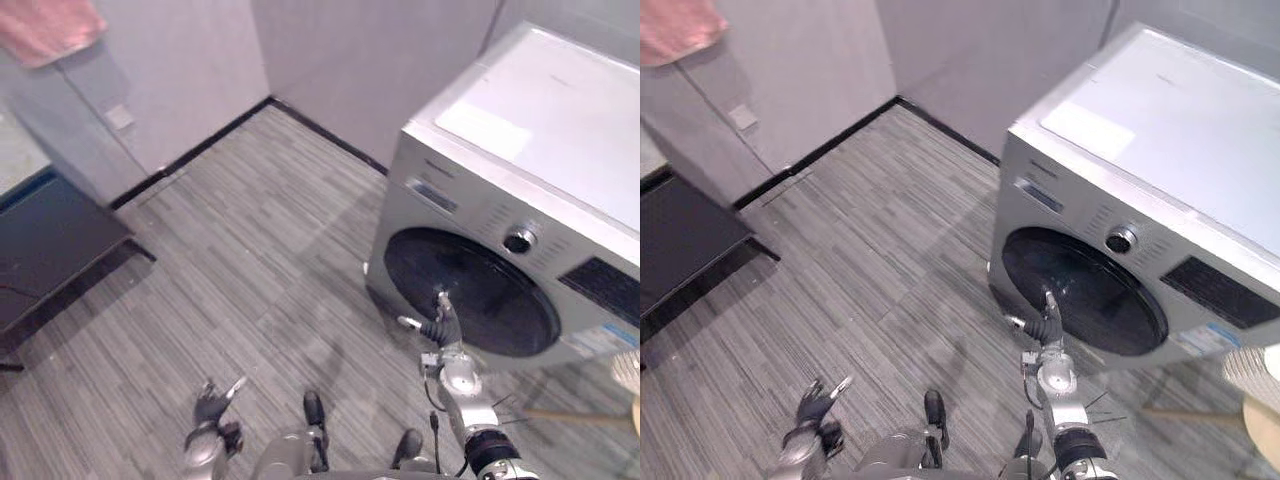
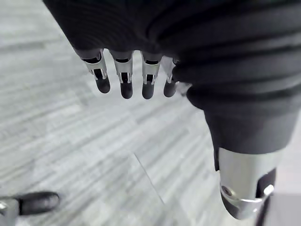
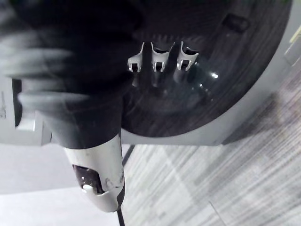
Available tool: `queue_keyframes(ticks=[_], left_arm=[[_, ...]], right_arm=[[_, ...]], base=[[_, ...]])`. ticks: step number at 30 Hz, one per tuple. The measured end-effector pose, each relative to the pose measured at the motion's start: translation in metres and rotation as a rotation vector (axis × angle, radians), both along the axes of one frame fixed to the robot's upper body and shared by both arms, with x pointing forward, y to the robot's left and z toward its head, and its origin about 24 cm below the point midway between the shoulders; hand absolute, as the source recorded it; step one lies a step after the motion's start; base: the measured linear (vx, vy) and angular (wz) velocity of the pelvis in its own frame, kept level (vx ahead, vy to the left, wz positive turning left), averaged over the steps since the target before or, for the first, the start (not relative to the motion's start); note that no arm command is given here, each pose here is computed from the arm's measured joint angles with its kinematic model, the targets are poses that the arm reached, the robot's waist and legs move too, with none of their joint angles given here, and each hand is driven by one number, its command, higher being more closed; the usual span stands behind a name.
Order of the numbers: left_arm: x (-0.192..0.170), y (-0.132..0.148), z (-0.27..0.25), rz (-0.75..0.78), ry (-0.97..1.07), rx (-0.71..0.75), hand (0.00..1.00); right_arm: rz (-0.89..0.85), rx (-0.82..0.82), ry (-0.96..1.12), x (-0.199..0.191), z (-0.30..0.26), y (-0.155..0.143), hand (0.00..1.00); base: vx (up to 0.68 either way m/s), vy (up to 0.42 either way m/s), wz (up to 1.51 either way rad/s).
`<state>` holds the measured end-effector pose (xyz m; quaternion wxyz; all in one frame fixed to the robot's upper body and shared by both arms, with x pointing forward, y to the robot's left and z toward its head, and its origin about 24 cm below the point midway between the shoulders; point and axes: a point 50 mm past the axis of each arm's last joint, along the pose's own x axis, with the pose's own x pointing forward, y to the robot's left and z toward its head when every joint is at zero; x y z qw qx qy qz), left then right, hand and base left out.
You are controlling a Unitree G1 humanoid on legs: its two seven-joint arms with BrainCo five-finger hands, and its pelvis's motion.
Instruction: Pick up the laundry basket with both hands and put the clothes into the washing machine.
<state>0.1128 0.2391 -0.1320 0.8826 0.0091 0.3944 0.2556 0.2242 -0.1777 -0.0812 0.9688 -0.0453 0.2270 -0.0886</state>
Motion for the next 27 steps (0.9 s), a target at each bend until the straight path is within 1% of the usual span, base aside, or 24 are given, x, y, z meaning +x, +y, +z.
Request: queue_keyframes(ticks=[2, 4, 7, 9, 12, 14, 17, 19, 20, 22, 24, 25, 27], left_arm=[[-0.021, 0.002, -0.006, 0.010, 0.070, 0.007, 0.00], [-0.023, 0.000, -0.008, 0.002, 0.081, 0.003, 0.00], [-0.004, 0.003, 0.001, -0.009, 0.016, 0.019, 0.00], [0.016, -0.003, 0.006, -0.041, -0.044, 0.013, 0.00], [0.038, -0.010, 0.015, -0.065, -0.116, 0.009, 0.00], [0.044, -0.012, 0.019, -0.068, -0.157, 0.012, 0.00], [0.039, -0.015, 0.020, -0.077, -0.170, 0.012, 0.00], [0.032, -0.023, 0.017, -0.065, -0.163, -0.013, 0.00], [0.020, -0.023, 0.014, -0.031, -0.146, -0.025, 0.00], [0.015, -0.026, 0.011, -0.027, -0.128, -0.042, 0.00], [0.025, -0.033, 0.013, -0.052, -0.156, -0.065, 0.00], [0.033, -0.039, 0.015, -0.072, -0.174, -0.077, 0.00], [0.038, -0.041, 0.017, -0.088, -0.186, -0.080, 0.00]], right_arm=[[0.009, -0.007, 0.198, -0.031, -0.031, 0.001, 0.00], [0.015, -0.011, 0.239, -0.039, -0.037, 0.001, 0.00], [0.030, -0.024, 0.213, -0.032, -0.032, -0.001, 0.00], [0.030, -0.044, 0.158, -0.023, -0.022, -0.007, 0.00], [0.031, -0.061, 0.132, -0.019, -0.017, -0.012, 0.00], [0.032, -0.062, 0.140, -0.022, -0.018, -0.013, 0.00], [0.027, -0.055, 0.178, -0.036, -0.026, -0.014, 0.00], [0.044, -0.050, 0.171, -0.034, -0.024, -0.012, 0.00], [0.074, -0.042, 0.146, -0.030, -0.021, -0.004, 0.00], [0.090, -0.026, 0.115, -0.025, -0.016, 0.005, 0.00], [0.084, -0.025, 0.104, -0.023, -0.014, 0.005, 0.00], [0.071, -0.040, 0.099, -0.020, -0.012, -0.003, 0.00], [0.056, -0.046, 0.092, -0.017, -0.011, -0.007, 0.00]], base=[[0.24, 0.128, 0.65], [0.20, 0.119, 0.82], [0.28, 0.044, 1.05], [0.30, -0.003, 1.21], [0.32, -0.082, 1.41], [0.39, -0.235, 1.50], [0.46, -0.358, 1.32], [0.49, -0.375, 0.51], [0.35, -0.250, -0.26], [0.41, -0.277, -0.17], [0.41, -0.257, 0.26], [0.29, -0.122, 0.24], [0.21, -0.041, 0.16]])
